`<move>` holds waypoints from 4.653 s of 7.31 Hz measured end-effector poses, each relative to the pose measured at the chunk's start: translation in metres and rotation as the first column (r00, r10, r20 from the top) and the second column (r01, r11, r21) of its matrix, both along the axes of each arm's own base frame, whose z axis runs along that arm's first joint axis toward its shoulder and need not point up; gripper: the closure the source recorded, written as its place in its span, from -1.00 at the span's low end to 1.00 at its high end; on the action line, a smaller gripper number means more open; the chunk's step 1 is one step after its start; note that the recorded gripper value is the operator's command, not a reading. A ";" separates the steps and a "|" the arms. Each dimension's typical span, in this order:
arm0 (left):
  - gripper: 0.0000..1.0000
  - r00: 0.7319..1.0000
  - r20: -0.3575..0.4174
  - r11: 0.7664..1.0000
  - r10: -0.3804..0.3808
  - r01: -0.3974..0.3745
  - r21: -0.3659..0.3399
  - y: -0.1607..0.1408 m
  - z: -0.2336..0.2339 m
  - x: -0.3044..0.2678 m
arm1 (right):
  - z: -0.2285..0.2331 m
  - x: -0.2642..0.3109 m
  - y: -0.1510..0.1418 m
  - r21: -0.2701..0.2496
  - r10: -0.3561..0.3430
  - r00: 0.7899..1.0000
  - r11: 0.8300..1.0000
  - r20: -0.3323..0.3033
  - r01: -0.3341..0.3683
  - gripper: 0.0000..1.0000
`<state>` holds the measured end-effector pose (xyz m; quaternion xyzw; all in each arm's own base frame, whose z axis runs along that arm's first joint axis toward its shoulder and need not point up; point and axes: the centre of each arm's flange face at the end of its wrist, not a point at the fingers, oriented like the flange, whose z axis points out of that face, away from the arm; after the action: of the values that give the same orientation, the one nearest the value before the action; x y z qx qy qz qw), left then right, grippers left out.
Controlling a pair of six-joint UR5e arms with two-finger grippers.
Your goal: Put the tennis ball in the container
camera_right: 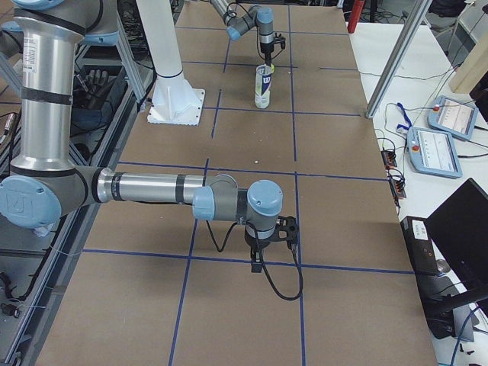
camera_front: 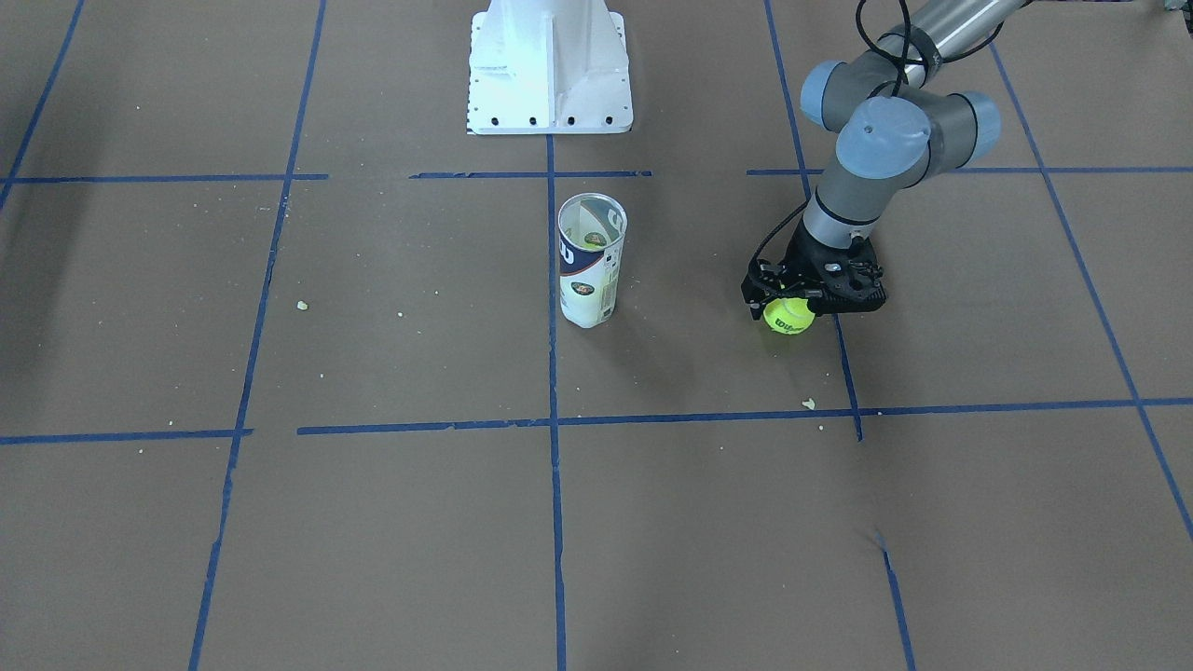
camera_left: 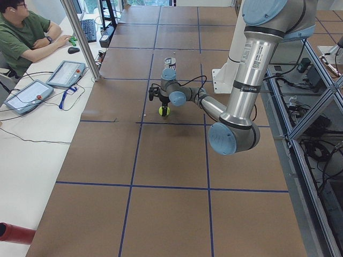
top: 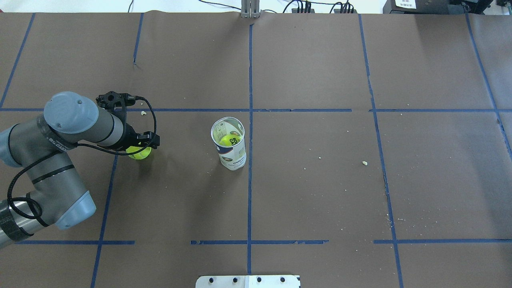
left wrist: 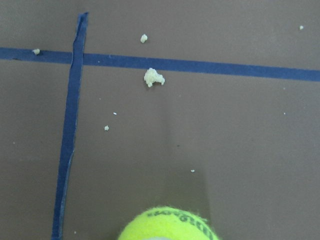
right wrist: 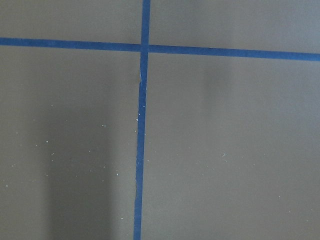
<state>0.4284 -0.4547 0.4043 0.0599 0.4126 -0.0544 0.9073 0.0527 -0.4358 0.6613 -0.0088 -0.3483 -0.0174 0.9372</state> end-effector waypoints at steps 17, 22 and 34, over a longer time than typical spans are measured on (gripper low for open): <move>1.00 0.979 -0.039 0.904 -0.199 0.168 -0.394 -0.004 -0.351 0.012 | 0.000 0.000 0.000 0.000 0.000 1.000 1.000 0.000 0.000 -1.00; -1.00 0.978 -0.036 0.904 -0.206 0.176 -0.389 0.000 -0.351 0.015 | 0.000 0.000 0.000 0.000 0.000 1.000 1.000 0.000 0.000 -1.00; -1.00 0.986 0.072 0.978 0.150 -0.158 0.136 -0.074 -0.120 -0.215 | 0.000 0.000 0.000 0.000 0.000 1.000 1.000 0.000 0.000 -1.00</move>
<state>0.2135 -0.5287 0.2847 0.0933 0.3906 0.0472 0.9146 0.0527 -0.4358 0.6613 -0.0088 -0.3483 -0.0174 0.9372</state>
